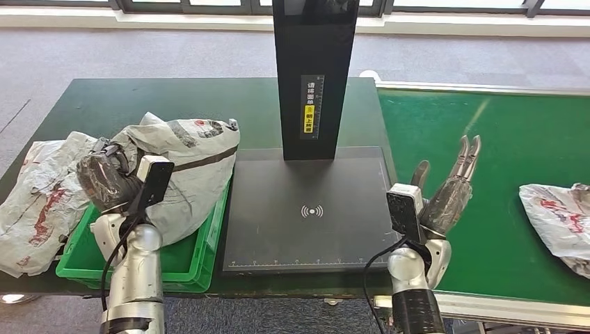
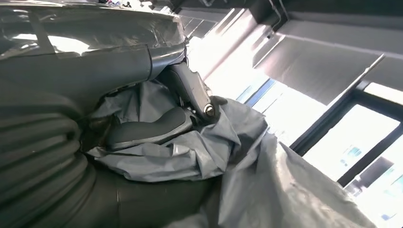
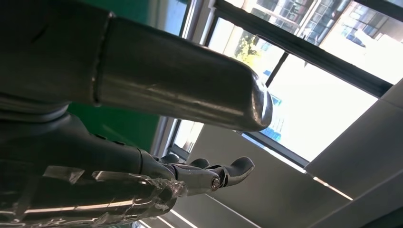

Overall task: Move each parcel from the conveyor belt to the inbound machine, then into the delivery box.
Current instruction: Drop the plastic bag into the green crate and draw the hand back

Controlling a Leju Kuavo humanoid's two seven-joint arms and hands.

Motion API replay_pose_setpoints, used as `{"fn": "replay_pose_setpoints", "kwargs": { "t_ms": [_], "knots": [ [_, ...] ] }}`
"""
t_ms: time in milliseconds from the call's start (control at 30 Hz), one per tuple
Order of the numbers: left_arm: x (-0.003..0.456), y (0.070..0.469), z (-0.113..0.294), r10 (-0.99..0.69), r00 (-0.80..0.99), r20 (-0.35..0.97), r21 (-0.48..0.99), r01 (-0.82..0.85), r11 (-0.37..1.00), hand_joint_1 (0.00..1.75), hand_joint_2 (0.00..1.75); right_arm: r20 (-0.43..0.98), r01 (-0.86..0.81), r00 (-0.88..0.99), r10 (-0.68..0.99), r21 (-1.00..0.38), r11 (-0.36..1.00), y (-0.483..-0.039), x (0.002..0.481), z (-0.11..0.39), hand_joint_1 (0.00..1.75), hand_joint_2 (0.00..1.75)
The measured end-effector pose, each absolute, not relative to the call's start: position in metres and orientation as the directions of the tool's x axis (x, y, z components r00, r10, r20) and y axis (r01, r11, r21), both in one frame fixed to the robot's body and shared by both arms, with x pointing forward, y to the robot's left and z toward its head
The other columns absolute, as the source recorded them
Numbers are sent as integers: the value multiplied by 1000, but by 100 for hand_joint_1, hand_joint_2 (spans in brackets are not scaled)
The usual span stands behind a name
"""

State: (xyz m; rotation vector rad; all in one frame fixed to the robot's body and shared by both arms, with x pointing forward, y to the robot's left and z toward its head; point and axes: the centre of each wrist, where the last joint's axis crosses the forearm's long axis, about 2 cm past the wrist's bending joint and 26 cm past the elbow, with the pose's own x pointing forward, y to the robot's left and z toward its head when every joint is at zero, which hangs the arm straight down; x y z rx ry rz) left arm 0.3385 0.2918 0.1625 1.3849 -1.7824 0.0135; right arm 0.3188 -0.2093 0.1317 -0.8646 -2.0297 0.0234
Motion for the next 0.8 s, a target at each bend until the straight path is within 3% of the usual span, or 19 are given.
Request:
{"fn": "replay_pose_setpoints", "kwargs": {
  "t_ms": [267, 433, 800],
  "knots": [
    [350, 277, 147, -752, 85, 654, 564, -717, 410, 0, 0, 734, 567, -331, 594, -348, 747, -214, 313, 133, 0, 0],
    [350, 280, 149, -780, 161, 604, 628, -700, 341, 0, 0, 744, 544, -322, 585, -360, 758, -217, 312, 132, 0, 0],
    [339, 296, 164, -758, 237, 608, 607, -754, 251, 0, 0, 744, 524, -304, 595, -391, 756, -217, 313, 132, 0, 0]
  ]
}}
